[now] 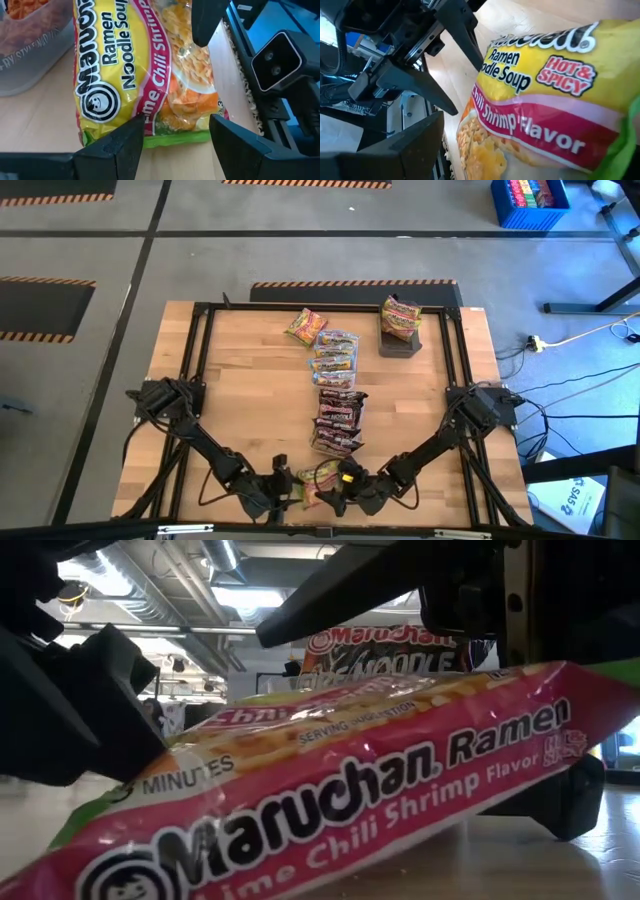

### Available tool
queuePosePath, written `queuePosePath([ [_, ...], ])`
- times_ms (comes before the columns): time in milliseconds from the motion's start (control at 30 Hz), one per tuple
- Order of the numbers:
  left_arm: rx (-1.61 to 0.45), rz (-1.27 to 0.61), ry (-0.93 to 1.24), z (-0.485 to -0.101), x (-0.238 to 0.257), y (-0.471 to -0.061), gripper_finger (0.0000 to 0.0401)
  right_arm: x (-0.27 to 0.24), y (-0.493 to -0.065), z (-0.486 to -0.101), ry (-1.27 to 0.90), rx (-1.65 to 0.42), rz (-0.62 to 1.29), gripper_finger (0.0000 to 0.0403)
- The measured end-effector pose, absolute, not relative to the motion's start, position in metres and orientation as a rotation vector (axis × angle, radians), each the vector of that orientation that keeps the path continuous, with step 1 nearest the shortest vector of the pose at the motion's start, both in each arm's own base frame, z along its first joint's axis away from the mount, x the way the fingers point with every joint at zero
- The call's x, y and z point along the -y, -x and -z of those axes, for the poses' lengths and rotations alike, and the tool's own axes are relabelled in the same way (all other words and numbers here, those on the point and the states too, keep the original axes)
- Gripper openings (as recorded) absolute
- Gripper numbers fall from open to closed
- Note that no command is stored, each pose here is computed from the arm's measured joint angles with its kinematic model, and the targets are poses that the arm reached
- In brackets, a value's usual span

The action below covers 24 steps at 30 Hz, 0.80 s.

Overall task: Sort Maruchan noodles
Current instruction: Put the bottom green noodle pack into the black bin

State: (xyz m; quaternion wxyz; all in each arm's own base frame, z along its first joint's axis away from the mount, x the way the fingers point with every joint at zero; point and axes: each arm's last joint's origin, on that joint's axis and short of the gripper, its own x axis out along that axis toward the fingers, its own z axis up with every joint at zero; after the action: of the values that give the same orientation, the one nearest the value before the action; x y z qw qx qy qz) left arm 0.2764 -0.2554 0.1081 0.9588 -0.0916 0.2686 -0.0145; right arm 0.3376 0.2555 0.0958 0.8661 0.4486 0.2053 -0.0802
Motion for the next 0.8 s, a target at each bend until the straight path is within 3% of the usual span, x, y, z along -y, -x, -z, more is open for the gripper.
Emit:
queuePosePath([
  [133,-0.542,0.034,0.188,-0.110,0.256,-0.276,0.0219,-0.257,-0.337,-0.096,-0.941,-0.447,0.151,0.0290],
  [567,-0.542,0.046,0.190,-0.128,0.257,-0.269,0.0219,-0.259,-0.337,-0.096,-0.899,-0.489,0.088,0.0097],
  [800,-0.607,0.031,0.204,-0.153,0.254,-0.250,0.0219,-0.259,-0.337,-0.097,-0.829,-0.478,0.064,0.0103],
])
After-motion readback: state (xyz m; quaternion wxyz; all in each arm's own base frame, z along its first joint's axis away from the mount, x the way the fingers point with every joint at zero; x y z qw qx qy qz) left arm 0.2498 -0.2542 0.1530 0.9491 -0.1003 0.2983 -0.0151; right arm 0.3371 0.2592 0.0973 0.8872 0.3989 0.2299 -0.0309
